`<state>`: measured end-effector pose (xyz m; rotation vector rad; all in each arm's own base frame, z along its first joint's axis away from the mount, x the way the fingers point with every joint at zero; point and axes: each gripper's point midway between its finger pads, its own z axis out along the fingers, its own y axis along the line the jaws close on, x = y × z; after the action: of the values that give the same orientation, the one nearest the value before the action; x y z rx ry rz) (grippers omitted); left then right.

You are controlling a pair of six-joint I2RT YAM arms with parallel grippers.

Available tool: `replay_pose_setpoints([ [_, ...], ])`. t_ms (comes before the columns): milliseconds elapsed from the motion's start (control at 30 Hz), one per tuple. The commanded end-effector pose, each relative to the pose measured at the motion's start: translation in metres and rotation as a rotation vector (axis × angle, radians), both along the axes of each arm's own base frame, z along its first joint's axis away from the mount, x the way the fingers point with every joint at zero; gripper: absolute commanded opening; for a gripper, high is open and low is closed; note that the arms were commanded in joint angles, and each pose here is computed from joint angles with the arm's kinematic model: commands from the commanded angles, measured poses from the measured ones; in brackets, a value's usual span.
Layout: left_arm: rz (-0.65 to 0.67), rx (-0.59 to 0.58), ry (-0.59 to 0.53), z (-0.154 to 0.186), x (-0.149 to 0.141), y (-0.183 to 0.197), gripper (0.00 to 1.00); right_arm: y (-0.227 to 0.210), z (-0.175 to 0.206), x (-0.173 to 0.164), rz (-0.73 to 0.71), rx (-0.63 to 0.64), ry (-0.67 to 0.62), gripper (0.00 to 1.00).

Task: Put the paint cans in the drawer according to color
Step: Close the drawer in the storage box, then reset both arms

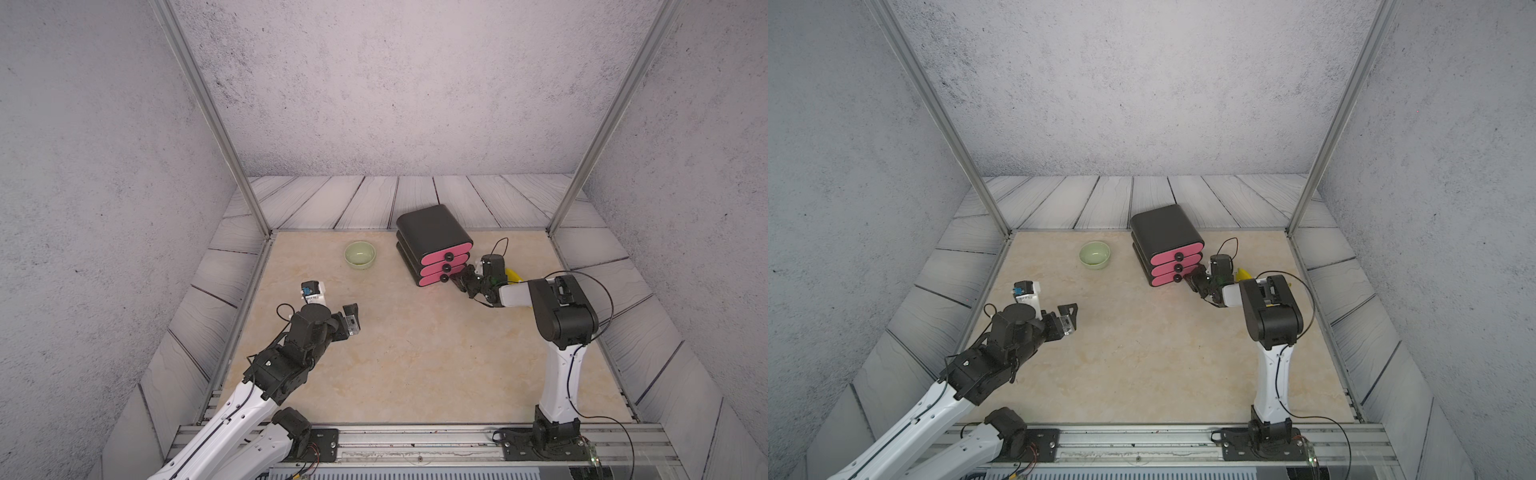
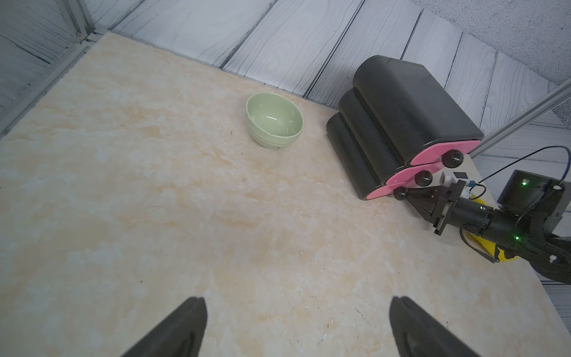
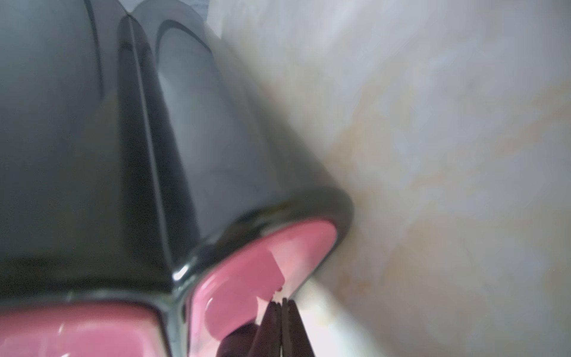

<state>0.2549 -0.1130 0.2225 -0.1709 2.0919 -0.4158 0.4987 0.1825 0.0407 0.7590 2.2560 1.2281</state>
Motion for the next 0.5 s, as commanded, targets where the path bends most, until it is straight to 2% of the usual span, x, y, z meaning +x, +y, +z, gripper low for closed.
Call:
replay_pose_setpoints([
  [0,0.011,0.006,-0.031,0.013,0.002,0.003,0.99,0.005,0.002,0.006,0.002,0.022,-0.019,0.09],
  [200,0.019,0.019,-0.036,0.01,-0.002,0.009,0.99,-0.017,0.02,-0.04,0.048,-0.148,-0.055,0.09],
  [333,0.027,0.018,-0.046,0.006,-0.005,0.013,0.99,-0.042,0.056,-0.094,0.139,-0.379,-0.13,0.12],
  [433,0.028,0.014,-0.055,0.003,-0.006,0.014,0.99,-0.082,0.094,-0.135,0.12,-0.631,-0.206,0.3],
  [467,0.027,0.013,-0.058,0.002,-0.006,0.014,0.99,-0.1,0.108,-0.148,0.075,-0.721,-0.237,0.42],
])
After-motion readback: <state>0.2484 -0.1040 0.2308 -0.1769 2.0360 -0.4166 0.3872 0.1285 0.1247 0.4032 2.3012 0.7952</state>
